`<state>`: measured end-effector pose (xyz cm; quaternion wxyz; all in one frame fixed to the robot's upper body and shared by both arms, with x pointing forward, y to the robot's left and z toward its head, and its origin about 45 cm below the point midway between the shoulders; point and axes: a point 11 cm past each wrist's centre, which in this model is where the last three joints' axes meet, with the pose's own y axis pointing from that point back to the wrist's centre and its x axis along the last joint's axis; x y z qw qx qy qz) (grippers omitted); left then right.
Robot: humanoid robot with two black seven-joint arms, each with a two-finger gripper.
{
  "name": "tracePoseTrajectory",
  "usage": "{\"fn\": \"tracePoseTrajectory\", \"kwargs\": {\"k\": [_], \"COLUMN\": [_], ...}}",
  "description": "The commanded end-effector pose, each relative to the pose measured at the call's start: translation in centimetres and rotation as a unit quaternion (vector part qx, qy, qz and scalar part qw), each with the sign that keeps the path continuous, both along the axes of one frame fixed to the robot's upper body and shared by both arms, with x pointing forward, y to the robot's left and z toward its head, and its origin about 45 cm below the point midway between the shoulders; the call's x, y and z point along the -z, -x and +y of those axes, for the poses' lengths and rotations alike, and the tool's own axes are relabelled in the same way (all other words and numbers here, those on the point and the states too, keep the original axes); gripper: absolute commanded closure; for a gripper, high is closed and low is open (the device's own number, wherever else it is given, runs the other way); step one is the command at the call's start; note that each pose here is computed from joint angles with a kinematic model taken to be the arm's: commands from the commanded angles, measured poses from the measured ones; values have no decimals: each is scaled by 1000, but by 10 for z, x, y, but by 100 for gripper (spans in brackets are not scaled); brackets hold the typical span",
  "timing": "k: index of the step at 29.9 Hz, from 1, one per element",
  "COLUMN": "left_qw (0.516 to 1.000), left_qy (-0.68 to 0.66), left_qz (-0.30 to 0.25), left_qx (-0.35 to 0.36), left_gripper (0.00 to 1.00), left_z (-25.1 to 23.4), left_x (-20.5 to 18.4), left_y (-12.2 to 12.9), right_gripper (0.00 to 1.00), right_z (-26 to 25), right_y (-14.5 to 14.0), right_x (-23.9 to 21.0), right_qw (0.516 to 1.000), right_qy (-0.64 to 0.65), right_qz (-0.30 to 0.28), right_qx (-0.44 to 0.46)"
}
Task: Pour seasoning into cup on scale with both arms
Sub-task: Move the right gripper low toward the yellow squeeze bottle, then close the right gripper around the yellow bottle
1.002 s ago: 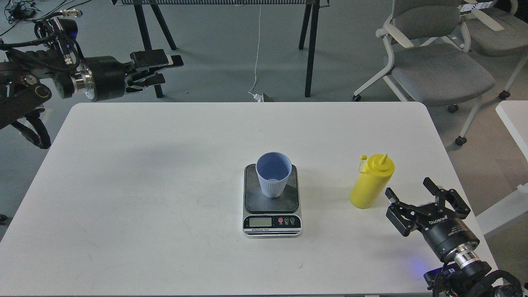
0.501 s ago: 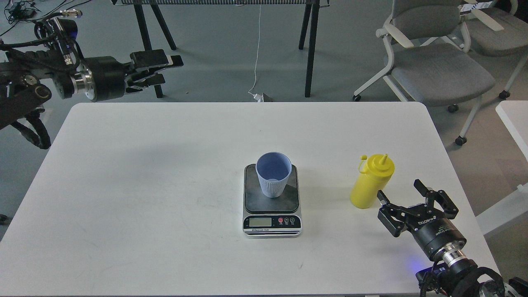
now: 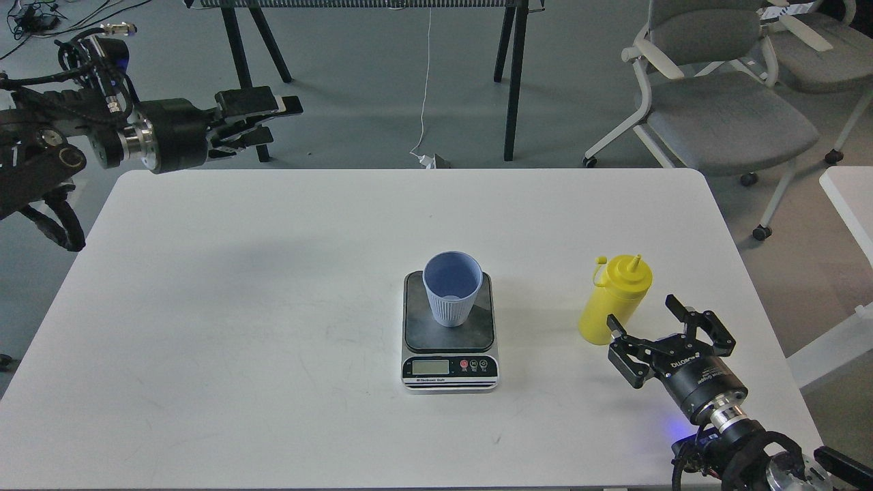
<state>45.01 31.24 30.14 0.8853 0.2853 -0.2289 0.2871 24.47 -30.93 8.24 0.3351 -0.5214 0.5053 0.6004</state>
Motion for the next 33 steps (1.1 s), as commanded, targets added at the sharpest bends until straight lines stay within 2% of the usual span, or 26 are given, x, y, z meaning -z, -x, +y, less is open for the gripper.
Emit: {"fn": "tracePoseTrajectory", "kwargs": {"k": [1,33], "left_qw": [1000,1000], "left_qy": [1,8], "left_qz": [1,14], "left_qx": [1,-5], "left_gripper": [1,1], "left_z": [-1,3], "left_x": [0,15], "left_y": [1,6], "right_gripper": [0,1], "right_z": [2,24], "right_y": [-3,-32], "right_x": [4,17], "right_qw": [1000,1000], "right_qy": [2,9], "right_qz": [2,-11], "right_qx": [0,1]}}
